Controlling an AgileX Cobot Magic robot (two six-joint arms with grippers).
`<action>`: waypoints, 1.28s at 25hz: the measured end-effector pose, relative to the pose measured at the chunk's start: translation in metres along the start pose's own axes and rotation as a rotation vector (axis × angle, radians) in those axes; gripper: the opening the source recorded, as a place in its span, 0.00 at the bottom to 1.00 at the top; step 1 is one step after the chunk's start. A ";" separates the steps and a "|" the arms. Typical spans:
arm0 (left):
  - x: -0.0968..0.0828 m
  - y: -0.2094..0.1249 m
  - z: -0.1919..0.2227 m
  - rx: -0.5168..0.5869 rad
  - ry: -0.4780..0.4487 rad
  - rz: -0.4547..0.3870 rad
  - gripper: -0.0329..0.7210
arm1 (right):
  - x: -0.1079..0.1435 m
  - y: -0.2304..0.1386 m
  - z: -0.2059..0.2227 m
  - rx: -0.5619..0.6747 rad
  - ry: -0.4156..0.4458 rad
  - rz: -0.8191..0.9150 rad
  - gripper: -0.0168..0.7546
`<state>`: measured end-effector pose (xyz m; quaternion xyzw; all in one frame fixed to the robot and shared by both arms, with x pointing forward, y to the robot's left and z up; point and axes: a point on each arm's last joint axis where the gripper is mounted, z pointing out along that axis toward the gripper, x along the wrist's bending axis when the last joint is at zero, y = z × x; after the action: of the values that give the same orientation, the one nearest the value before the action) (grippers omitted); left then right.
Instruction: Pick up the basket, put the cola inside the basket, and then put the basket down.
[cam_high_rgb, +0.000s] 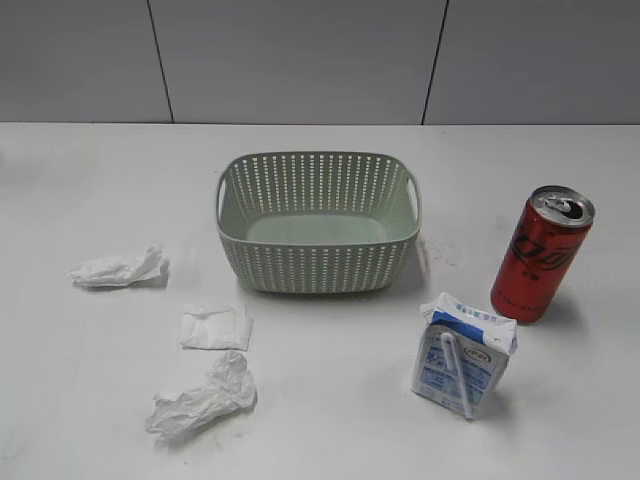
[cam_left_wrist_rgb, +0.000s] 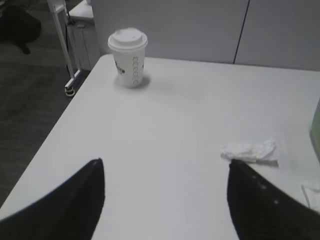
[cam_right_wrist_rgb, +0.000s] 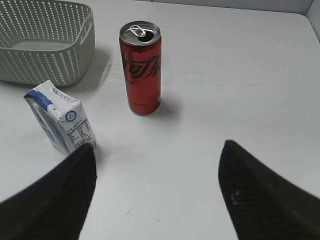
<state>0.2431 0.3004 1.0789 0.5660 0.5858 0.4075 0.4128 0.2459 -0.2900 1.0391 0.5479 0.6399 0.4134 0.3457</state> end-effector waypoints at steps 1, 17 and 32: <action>-0.001 0.005 0.002 -0.013 -0.006 -0.005 0.81 | 0.000 0.000 0.000 0.000 0.000 0.000 0.76; -0.006 0.091 0.114 0.056 -0.058 -0.120 0.81 | 0.000 0.000 0.000 0.000 0.000 0.000 0.76; -0.053 0.144 0.256 0.481 -0.207 -0.050 0.81 | 0.000 0.000 0.000 0.000 0.000 0.000 0.76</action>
<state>0.5327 0.2541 1.1325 0.6719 0.6343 0.1861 0.3341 0.2459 -0.2900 1.0391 0.5479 0.6398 0.4135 0.3456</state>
